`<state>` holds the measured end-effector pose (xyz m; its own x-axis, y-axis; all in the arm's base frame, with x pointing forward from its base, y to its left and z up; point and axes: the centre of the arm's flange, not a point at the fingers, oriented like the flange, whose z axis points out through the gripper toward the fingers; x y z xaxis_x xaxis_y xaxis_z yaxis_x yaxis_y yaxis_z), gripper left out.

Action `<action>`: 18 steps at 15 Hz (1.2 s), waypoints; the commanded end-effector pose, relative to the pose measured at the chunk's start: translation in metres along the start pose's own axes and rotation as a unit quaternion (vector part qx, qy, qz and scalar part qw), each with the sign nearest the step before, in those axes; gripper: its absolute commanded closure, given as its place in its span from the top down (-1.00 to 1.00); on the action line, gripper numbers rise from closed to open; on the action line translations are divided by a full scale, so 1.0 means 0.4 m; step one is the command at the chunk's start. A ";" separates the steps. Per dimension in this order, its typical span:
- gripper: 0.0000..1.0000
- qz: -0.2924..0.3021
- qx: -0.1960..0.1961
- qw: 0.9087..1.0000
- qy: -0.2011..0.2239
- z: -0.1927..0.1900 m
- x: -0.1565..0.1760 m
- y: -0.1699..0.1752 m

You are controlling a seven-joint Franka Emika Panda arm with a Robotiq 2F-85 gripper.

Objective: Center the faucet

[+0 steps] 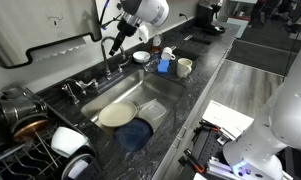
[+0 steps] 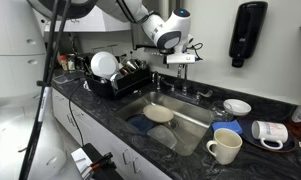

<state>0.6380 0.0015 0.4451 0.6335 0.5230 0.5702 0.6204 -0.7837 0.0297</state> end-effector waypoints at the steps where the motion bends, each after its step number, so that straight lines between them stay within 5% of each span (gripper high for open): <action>1: 1.00 -0.033 0.059 0.996 0.059 0.000 0.029 -0.045; 10: 1.00 -0.093 0.118 0.987 0.059 -0.020 0.073 -0.105; 18: 1.00 -0.100 0.108 0.989 0.022 -0.008 0.075 -0.096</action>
<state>0.6365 0.0009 0.4403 0.5067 0.6067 0.6125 0.7663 -0.6425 0.0025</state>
